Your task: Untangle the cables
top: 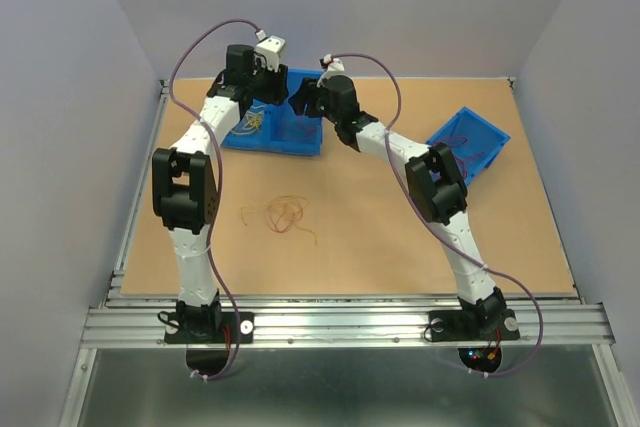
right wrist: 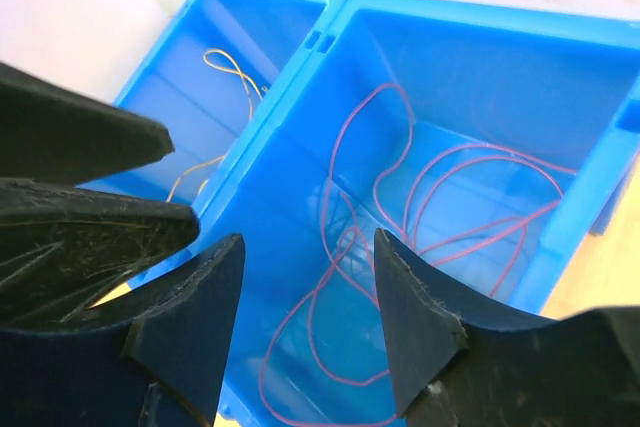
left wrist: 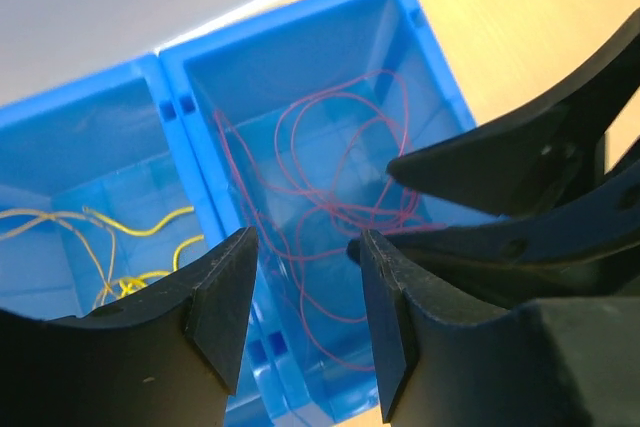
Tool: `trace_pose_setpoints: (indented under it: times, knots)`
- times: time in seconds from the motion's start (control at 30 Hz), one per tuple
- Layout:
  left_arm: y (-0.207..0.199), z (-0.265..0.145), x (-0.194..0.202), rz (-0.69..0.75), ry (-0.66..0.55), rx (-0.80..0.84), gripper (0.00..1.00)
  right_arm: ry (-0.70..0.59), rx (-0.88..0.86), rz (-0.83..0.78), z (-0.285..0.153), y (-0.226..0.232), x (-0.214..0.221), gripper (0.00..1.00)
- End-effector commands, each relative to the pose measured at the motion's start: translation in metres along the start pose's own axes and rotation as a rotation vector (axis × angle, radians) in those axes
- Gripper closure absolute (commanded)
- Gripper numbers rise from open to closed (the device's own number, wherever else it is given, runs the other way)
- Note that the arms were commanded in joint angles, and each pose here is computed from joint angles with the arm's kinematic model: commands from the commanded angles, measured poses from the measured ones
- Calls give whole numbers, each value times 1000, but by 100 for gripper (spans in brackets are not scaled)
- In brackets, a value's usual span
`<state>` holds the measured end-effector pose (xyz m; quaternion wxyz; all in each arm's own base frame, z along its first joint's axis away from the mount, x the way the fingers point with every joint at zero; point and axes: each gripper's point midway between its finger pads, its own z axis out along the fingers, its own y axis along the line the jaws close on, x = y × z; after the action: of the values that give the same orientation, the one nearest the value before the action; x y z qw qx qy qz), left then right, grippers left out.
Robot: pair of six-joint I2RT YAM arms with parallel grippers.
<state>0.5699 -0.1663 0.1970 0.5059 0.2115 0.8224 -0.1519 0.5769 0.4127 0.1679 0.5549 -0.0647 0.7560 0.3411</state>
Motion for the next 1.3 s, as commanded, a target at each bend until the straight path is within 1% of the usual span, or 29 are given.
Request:
trace_pose_setpoints:
  times: [0.0, 0.07, 0.13, 0.17, 0.2, 0.23, 0.27, 0.33, 0.37, 0.4, 0.43, 0.47, 0.5, 0.53, 0.57, 0.6, 0.63, 0.67, 0.7, 0.73, 0.8, 0.83, 0.87, 0.97, 1.07, 1.17, 1.27]
  knots:
    - [4, -38, -36, 11, -105, -2, 43, -75, -21, -38, -26, 27, -49, 40]
    - [1, -46, -31, 26, -99, -2, 43, -63, -28, -46, -38, 32, -50, 39]
    - [-6, -61, -23, 56, -97, 9, 40, -25, -64, -61, -59, 39, -47, 37]
    - [-11, -67, -21, 67, -95, 21, 38, -6, -77, -66, -68, 41, -43, 32]
    - [-18, -80, -10, 72, -80, 37, 35, 64, -78, -73, -80, 35, -14, 30]
    - [-21, -86, -3, 75, -72, 36, 32, 40, -100, -82, -97, 47, -32, 28]
    - [-26, -105, -11, 89, -102, 28, 30, 56, -110, -95, -107, 51, -26, 28]
    - [-35, -120, 2, 107, -94, 46, 21, 81, -116, -130, -127, 54, -16, 27]
    - [-42, -135, 18, 119, -78, 54, 15, 110, -127, -139, -145, 55, -5, 27]
    - [-48, -142, 25, 135, -73, 70, 14, 129, -148, -153, -154, 61, 3, 27]
    - [-54, -150, 33, 147, -62, 85, 12, 152, -173, -157, -163, 65, 11, 26]
    - [-61, -155, 56, 148, -20, 107, 11, 172, -182, -161, -173, 66, 20, 26]
    - [-72, -170, 61, 193, -10, 133, 11, 200, -192, -173, -189, 70, 35, 24]
    - [-80, -175, 79, 206, 27, 160, 11, 210, -182, -177, -198, 68, 44, 23]
    - [-88, -181, 87, 237, 43, 190, 11, 198, -185, -178, -204, 70, 46, 20]
    - [-104, -194, 97, 295, 60, 256, 11, 226, -182, -171, -221, 66, 65, 19]
    - [-112, -199, 113, 321, 92, 293, 11, 200, -184, -165, -227, 66, 65, 18]
    - [-120, -205, 122, 348, 108, 327, 11, 216, -172, -154, -234, 62, 73, 18]
    - [-138, -216, 131, 377, 128, 386, 11, 225, -167, -144, -246, 54, 88, 18]
    - [-145, -220, 142, 420, 146, 414, 10, 199, -162, -124, -253, 54, 83, 18]
    - [-160, -227, 154, 465, 172, 443, 10, 184, -162, -104, -263, 51, 88, 18]
    - [-178, -229, 160, 500, 181, 490, 10, 210, -152, -83, -272, 44, 103, 18]
    - [-185, -229, 170, 490, 204, 505, 11, 179, -176, -77, -277, 49, 96, 18]
    - [-195, -223, 184, 453, 250, 509, 14, 154, -148, -43, -293, 40, 103, 18]
    - [-195, -214, 195, 451, 287, 506, 20, 145, -96, -26, -300, 27, 109, 18]
    - [-193, -210, 197, 443, 298, 494, 22, 151, -81, -22, -306, 22, 115, 18]
    - [-188, -200, 199, 418, 323, 456, 24, 127, -75, -15, -311, 21, 111, 18]
